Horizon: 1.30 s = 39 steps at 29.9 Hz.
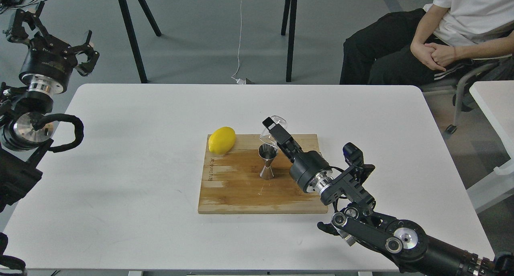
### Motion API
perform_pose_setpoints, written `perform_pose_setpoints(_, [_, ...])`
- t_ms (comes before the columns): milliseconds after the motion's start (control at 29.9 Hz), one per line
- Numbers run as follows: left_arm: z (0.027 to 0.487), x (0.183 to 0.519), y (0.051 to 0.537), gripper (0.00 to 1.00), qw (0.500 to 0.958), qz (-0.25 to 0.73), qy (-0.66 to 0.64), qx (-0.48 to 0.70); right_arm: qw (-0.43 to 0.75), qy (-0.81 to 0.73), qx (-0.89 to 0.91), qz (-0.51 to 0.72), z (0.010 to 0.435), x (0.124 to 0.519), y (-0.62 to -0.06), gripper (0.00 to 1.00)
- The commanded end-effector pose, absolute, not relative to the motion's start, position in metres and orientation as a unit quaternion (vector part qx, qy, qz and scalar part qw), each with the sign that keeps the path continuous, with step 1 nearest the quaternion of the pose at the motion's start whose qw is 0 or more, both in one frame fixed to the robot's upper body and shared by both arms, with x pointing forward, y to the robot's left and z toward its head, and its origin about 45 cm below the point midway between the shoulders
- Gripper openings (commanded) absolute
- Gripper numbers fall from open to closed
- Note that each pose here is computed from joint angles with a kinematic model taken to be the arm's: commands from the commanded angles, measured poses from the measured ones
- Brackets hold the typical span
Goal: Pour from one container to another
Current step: 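Carry the clear glass back and set it down beside the board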
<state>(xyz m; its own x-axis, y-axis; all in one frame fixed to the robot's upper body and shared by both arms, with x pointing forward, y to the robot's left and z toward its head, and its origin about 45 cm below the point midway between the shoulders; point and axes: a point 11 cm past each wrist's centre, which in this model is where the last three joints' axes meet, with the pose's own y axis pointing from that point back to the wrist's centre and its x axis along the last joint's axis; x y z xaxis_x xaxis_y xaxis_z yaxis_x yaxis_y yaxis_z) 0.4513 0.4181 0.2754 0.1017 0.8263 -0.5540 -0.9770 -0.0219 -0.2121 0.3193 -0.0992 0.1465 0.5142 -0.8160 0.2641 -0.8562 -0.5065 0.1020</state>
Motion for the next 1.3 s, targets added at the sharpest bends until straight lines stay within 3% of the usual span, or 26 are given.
perform_pose_setpoints(0, [0.275,0.451,0.419,1.0,0.686,0.657,0.133,-0.281,0.068,-0.517,0.853,-0.005,0.164,0.327,-0.11,0.3])
perform_pose_setpoints(334, [0.274,0.451,0.418,1.0,0.687,0.656,0.135,-0.281,-0.043,-0.594,0.763,-0.251,0.183,0.341,-0.169,0.3])
perform_pose_setpoints(568, [0.271,0.452,0.411,1.0,0.688,0.653,0.14,-0.283,-0.16,-0.596,0.654,-0.438,0.16,0.331,-0.221,0.3])
perform_pose_setpoints(903, [0.268,0.451,0.41,1.0,0.688,0.653,0.143,-0.282,-0.254,-0.598,0.528,-0.547,0.107,0.314,-0.294,0.31])
perform_pose_setpoints(1271, [0.259,0.45,0.403,1.0,0.688,0.651,0.154,-0.283,-0.281,-0.614,0.472,-0.567,0.062,0.293,-0.331,0.36])
